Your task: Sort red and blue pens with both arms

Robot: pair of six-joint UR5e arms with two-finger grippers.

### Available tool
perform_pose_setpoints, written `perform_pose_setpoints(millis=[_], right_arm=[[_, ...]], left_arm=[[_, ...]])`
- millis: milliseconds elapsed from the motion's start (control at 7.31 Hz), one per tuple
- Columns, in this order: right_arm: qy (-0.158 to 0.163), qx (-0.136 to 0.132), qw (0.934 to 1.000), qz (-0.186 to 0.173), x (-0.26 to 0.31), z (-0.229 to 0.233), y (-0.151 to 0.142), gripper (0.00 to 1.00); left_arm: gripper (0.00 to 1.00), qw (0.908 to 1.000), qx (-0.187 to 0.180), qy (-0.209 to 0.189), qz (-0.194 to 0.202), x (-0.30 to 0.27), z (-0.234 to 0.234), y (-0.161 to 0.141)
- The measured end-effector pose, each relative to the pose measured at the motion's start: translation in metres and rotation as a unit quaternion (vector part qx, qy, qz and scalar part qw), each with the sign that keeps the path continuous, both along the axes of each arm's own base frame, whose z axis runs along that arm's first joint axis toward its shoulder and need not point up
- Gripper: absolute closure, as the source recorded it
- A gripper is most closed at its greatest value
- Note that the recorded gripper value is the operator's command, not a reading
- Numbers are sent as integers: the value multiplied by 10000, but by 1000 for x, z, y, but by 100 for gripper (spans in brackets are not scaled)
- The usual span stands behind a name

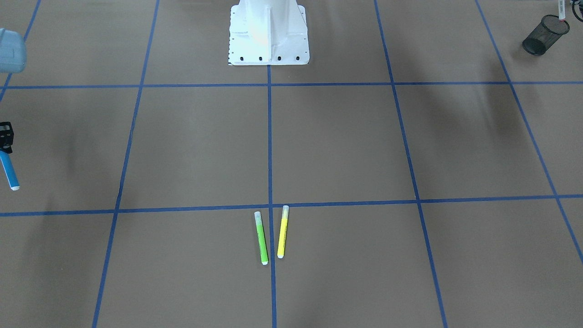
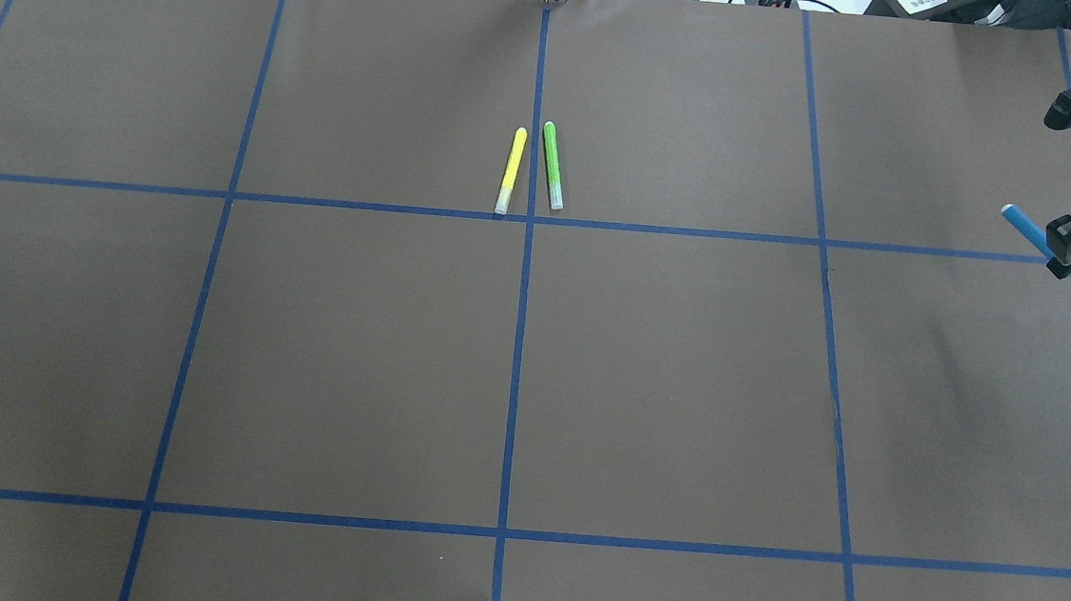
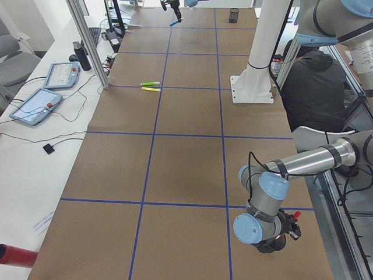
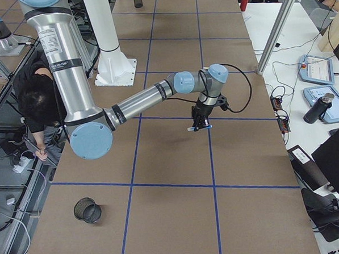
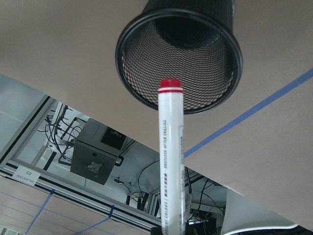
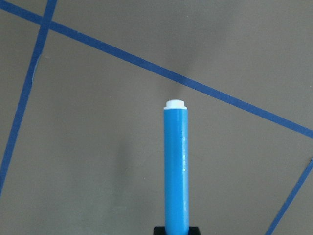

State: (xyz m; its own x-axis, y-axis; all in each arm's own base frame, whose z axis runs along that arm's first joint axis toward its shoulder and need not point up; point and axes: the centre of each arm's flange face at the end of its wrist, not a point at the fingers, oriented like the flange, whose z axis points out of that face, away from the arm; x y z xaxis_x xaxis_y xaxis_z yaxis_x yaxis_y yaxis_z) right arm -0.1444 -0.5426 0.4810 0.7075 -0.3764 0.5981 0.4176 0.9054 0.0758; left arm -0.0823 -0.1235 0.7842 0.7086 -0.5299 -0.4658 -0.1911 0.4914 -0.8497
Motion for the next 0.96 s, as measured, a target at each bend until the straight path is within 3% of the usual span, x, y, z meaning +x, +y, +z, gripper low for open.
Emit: perform_pose_setpoints(millis=[547, 821, 958], right_arm=[[6, -17, 10000, -1, 0, 2, 0, 100], [2, -46, 10000, -13, 2, 6, 3, 100], [16, -98, 9999, -30, 9, 15, 18, 100]], left_arm=[[0, 10000, 70, 7, -22, -1, 0, -10], [0, 9989, 475, -25, -20, -4, -15, -48], [0, 9966, 824, -53, -34, -7, -27, -81]])
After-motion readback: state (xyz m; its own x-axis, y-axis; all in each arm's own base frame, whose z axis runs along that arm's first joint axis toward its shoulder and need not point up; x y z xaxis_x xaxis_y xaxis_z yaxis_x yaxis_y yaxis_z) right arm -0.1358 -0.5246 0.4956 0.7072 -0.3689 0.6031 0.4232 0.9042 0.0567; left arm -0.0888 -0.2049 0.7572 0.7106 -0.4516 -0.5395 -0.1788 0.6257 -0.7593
